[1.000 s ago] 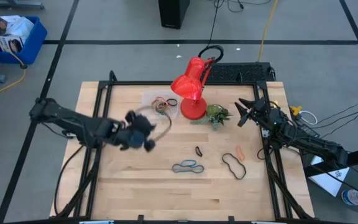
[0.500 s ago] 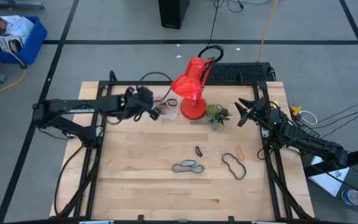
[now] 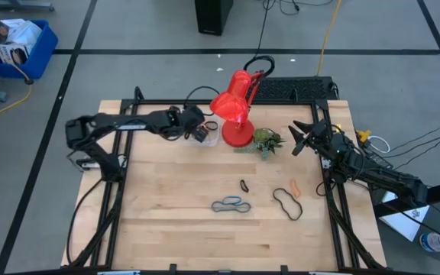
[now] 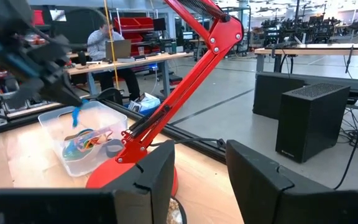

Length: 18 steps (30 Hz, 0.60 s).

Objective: Pick and place rubber bands into bin
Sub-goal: Put the bottom blue rubber band into the transparent bin

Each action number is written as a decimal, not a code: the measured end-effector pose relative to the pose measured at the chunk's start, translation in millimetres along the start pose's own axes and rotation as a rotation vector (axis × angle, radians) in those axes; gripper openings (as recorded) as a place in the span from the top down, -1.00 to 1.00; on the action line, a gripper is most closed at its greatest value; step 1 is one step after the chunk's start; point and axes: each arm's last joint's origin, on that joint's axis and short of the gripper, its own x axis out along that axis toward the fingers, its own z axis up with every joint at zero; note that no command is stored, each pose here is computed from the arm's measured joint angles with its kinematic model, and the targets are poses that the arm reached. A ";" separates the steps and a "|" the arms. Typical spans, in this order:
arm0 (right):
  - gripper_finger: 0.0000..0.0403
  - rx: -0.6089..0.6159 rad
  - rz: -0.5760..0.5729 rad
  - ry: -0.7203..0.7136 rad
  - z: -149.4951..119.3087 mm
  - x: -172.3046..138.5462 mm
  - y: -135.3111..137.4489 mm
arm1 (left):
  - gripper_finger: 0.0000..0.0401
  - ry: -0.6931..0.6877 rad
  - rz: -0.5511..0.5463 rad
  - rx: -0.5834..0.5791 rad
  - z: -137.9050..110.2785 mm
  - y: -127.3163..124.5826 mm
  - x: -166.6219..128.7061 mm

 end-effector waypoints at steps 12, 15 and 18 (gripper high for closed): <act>0.30 -0.006 -0.002 0.006 -0.5 0.1 0.0 | 0.87 0.091 -0.020 -0.003 -7.6 -2.5 35.7; 0.30 -0.006 -0.002 0.006 -0.6 0.1 0.0 | 0.86 0.073 -0.032 -0.007 -6.3 -4.6 35.2; 0.30 -0.006 -0.002 0.006 -0.5 0.1 0.0 | 0.86 0.054 -0.041 -0.014 -4.6 -6.0 34.8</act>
